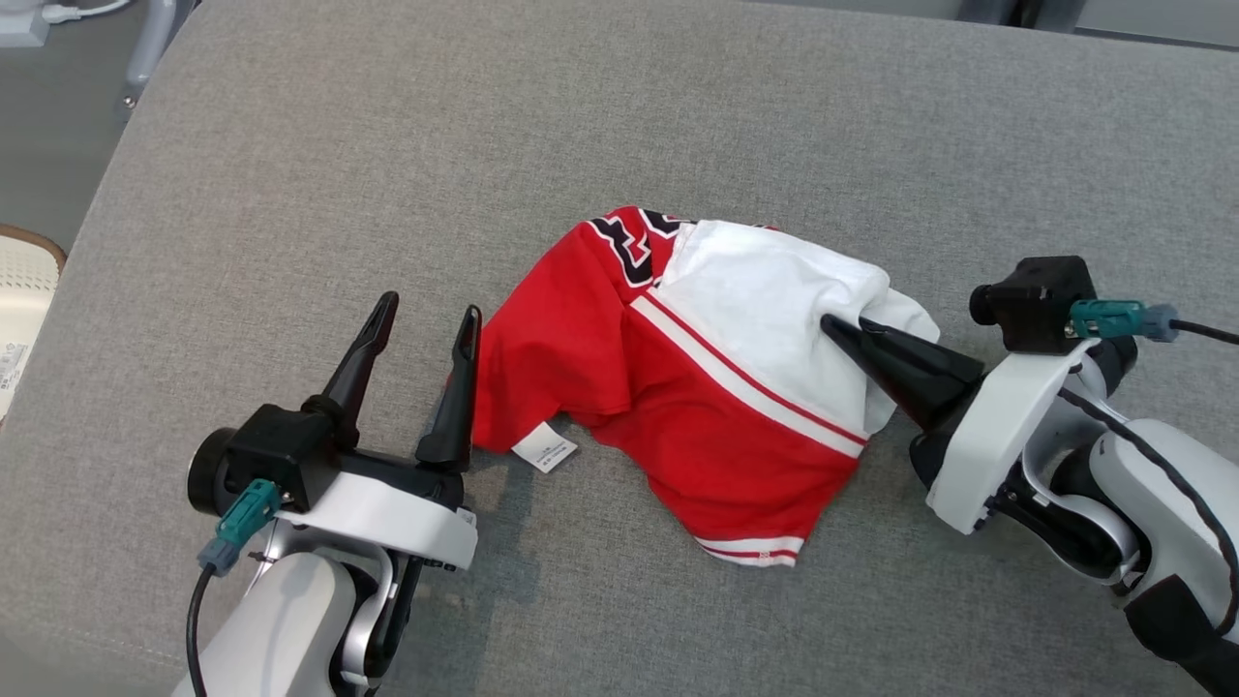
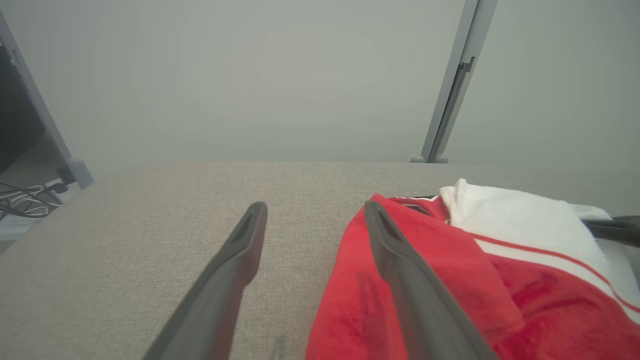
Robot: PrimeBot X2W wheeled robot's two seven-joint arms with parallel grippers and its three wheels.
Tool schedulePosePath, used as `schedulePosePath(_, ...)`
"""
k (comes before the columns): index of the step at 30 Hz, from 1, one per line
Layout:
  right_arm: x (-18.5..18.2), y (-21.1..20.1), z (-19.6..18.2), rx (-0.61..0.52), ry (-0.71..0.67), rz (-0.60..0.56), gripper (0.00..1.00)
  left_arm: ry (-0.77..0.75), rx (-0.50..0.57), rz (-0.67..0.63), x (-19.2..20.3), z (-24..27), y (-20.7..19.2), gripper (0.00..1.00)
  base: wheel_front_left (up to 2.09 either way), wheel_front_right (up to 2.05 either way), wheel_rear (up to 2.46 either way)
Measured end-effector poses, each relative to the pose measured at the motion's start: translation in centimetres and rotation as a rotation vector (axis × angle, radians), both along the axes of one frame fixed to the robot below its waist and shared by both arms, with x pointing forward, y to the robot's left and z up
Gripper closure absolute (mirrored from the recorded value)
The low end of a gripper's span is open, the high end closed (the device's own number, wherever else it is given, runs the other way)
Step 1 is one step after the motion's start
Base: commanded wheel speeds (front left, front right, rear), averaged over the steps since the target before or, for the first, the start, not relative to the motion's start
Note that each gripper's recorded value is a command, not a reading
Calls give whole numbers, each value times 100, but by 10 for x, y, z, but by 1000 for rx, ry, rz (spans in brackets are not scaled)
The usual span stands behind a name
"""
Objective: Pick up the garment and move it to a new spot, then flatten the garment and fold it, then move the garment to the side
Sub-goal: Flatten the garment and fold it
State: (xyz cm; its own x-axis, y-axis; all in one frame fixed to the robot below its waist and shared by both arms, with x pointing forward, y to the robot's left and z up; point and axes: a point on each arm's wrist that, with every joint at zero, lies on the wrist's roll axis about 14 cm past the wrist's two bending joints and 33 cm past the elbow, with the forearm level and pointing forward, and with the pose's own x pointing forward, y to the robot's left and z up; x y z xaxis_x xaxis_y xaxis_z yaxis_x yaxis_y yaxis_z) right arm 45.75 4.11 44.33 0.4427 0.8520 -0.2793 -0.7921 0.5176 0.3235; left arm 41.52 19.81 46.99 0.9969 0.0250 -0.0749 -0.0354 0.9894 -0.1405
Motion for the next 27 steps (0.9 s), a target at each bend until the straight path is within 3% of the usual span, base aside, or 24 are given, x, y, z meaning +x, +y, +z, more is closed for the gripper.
schedulePosePath(8,18,-16,53,117,-184,-78,100,-30,10,-14,4,8,-2,0,0,0,0)
schedulePosePath(17,16,-83,103,206,-279,-295,100,-56,21,-56,0,17,-13,0,0,0,0)
schedulePosePath(21,3,-122,106,205,-253,-410,100,-69,19,-87,1,24,-23,0,0,0,0)
schedulePosePath(25,-19,-160,70,119,-128,-523,100,-60,22,-121,1,24,-31,0,0,0,0)
schedulePosePath(27,-28,-165,53,134,-47,-571,100,-60,17,-137,3,24,-37,0,0,0,0)
